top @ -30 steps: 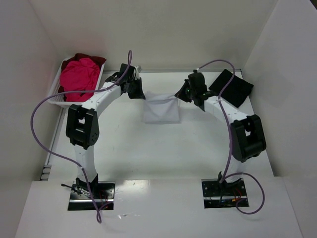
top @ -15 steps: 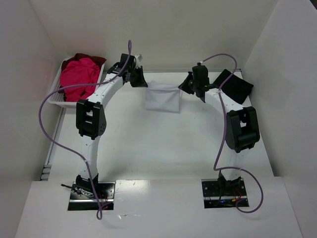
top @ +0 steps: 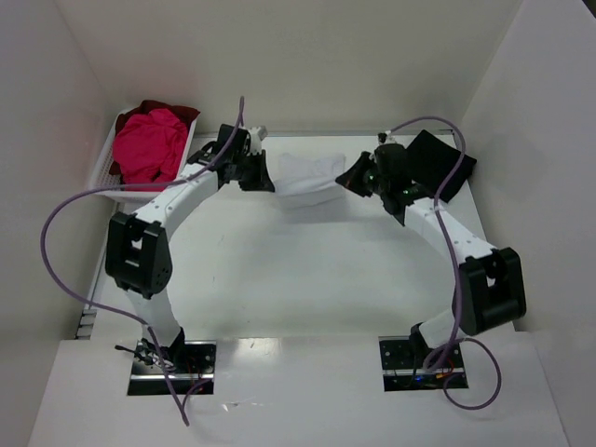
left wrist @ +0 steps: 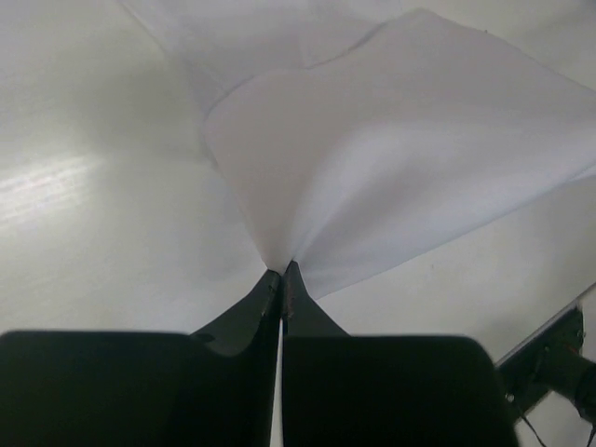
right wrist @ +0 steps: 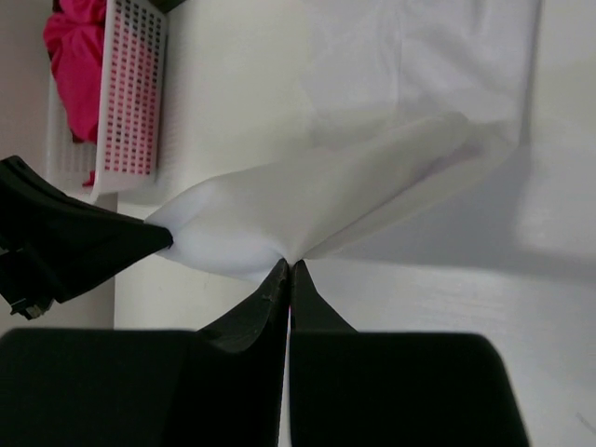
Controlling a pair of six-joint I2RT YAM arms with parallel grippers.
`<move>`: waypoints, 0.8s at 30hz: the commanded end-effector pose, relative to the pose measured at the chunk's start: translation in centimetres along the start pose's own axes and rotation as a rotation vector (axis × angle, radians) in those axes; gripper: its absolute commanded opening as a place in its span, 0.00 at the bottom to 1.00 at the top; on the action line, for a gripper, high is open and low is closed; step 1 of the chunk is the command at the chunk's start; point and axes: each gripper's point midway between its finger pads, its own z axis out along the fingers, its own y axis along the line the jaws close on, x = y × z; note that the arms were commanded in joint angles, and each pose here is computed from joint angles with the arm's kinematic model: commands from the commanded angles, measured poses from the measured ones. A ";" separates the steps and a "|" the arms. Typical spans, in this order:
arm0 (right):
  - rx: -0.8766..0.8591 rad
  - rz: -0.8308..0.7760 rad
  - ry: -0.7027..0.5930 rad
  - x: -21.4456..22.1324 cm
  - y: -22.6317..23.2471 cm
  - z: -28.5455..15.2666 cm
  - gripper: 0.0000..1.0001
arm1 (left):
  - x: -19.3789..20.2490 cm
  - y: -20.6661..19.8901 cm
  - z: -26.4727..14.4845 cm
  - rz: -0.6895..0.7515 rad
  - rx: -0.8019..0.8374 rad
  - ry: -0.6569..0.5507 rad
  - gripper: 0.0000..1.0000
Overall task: Fold and stack the t-shirts
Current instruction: Fold the long partially folded tshirt into a neat square
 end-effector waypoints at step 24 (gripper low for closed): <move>-0.042 0.026 -0.065 7.6 1.8 -12.6 0.00 | 6.2 -7.1 -13.9 0.059 0.019 -0.177 0.00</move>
